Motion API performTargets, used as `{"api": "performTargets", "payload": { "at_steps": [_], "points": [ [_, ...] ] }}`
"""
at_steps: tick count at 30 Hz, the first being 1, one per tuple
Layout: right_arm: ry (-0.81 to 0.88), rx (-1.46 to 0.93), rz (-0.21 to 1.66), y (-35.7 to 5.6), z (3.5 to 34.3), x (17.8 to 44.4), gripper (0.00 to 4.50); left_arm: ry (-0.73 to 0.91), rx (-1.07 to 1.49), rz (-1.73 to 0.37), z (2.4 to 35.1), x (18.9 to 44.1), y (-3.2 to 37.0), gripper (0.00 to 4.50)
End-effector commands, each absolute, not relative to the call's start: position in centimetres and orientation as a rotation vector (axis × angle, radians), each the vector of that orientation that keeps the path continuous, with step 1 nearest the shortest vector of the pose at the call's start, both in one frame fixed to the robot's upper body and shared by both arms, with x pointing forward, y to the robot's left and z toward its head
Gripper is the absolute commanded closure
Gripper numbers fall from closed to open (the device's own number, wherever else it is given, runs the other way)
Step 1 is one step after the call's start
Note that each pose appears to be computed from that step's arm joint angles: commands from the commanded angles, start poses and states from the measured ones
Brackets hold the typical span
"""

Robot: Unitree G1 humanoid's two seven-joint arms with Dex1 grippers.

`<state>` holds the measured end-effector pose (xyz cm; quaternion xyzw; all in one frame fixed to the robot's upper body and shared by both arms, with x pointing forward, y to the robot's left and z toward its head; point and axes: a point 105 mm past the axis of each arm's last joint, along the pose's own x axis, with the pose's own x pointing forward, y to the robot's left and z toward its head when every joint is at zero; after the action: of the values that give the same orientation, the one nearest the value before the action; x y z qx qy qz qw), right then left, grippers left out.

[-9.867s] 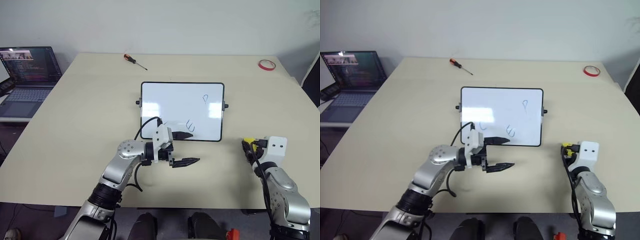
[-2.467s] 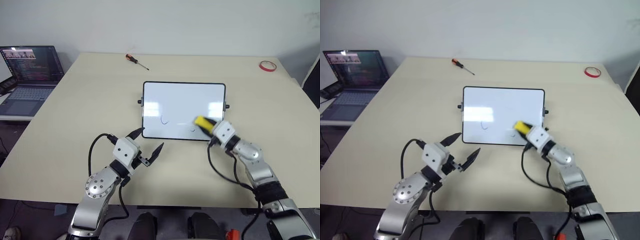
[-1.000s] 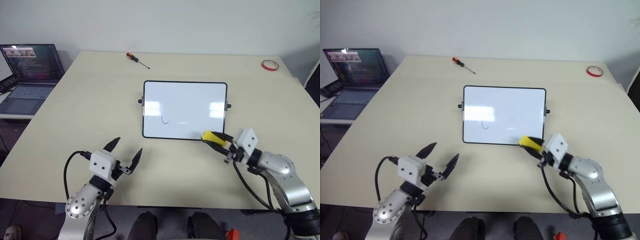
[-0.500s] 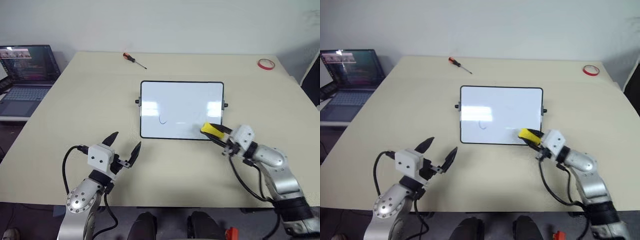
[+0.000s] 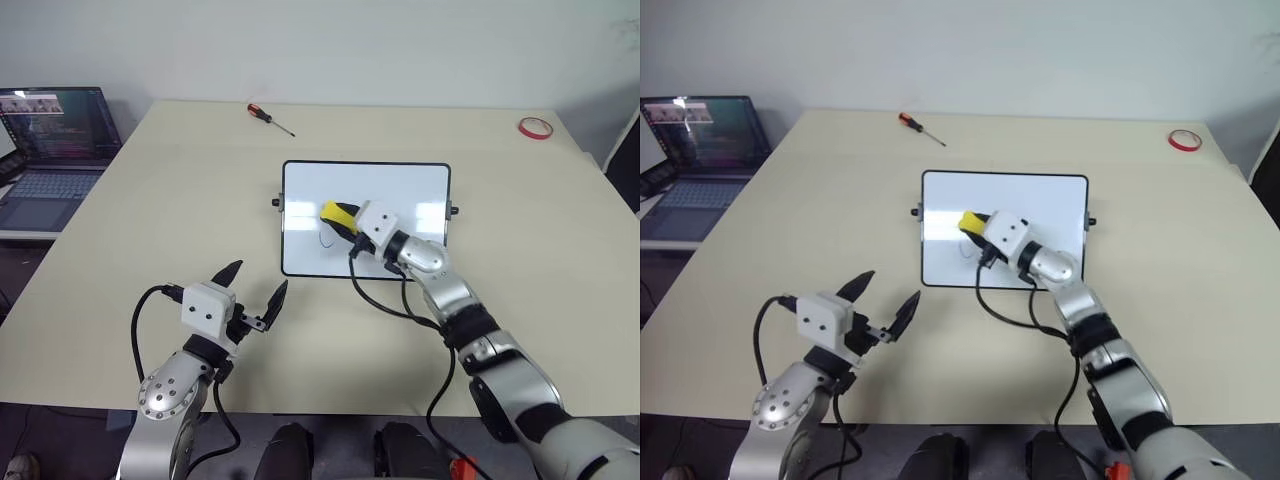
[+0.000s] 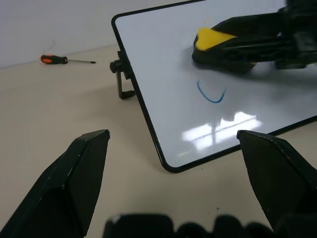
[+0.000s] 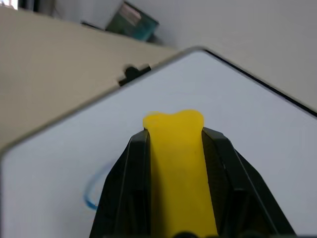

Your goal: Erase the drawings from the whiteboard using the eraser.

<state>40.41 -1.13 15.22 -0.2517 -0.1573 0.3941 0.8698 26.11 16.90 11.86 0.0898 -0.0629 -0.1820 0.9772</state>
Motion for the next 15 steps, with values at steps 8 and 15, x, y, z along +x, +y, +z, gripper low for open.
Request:
{"api": "performTargets", "payload": {
  "at_steps": [8, 15],
  "points": [
    [-0.154, -0.580, 1.094, -0.7, 8.1, 36.3, 3.38, -0.169, 0.176, -0.340, 13.4, 25.1, 16.4, 0.00],
    [-0.117, -0.611, 0.982, -2.2, 8.7, 38.1, 3.38, -0.168, 0.185, -0.334, 13.8, 25.4, 16.7, 0.00]
  ]
}}
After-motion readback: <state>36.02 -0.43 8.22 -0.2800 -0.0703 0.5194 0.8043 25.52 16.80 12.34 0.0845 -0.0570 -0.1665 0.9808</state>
